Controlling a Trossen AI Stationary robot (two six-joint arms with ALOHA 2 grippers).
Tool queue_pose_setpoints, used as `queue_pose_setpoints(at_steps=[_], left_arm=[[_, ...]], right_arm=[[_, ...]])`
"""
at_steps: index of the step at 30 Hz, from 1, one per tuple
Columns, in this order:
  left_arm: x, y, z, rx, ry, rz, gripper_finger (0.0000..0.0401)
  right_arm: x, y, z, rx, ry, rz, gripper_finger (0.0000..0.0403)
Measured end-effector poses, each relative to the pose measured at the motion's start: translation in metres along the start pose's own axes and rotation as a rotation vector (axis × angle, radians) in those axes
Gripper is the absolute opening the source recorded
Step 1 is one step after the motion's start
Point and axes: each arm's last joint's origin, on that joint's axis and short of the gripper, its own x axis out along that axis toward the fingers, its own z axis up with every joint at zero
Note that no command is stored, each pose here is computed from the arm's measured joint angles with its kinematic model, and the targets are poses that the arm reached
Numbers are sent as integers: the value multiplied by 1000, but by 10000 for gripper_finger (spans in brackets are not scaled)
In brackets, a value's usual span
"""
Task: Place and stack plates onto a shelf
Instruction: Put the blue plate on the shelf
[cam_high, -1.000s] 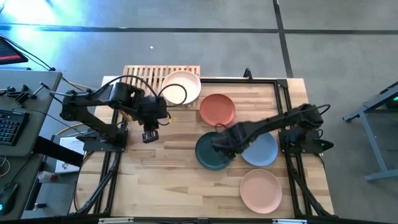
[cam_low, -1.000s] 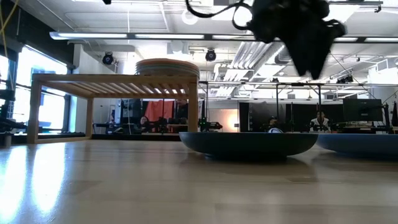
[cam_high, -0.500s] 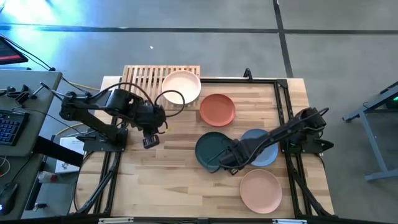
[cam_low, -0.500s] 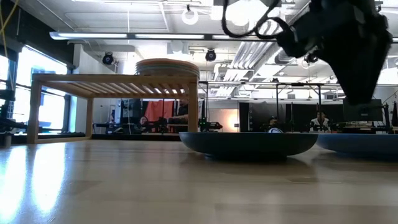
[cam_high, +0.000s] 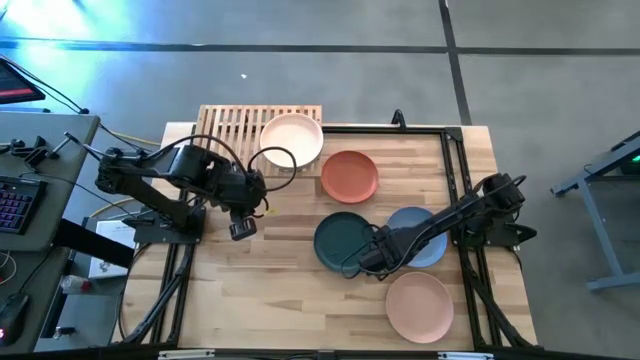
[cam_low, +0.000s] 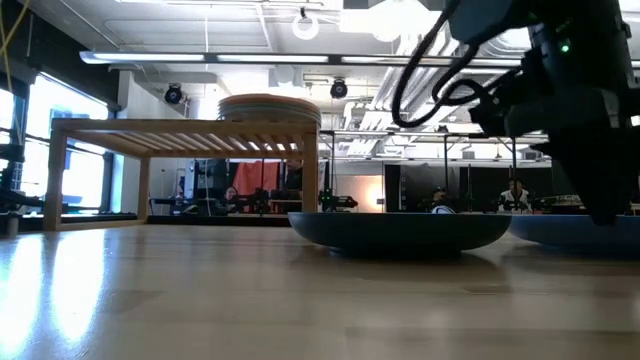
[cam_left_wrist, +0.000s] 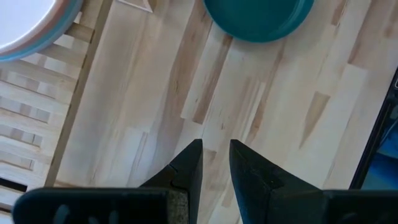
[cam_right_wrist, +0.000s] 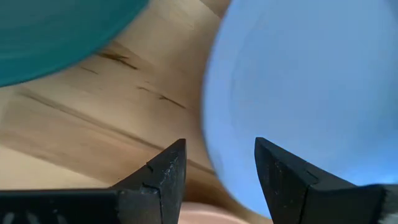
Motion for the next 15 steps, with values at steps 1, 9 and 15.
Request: queue_pose_setpoints(at_steps=[1, 9, 15], left_arm=[[0, 0, 0, 0, 0, 0, 69], [0, 0, 0, 28, 0, 0, 69], [0, 0, 0, 27, -7, 12, 69]], right_arm=[[3, -1, 0, -6, 1, 0, 167], [17, -2, 0, -3, 15, 30, 158], [20, -3, 0, 6, 22, 27, 99]])
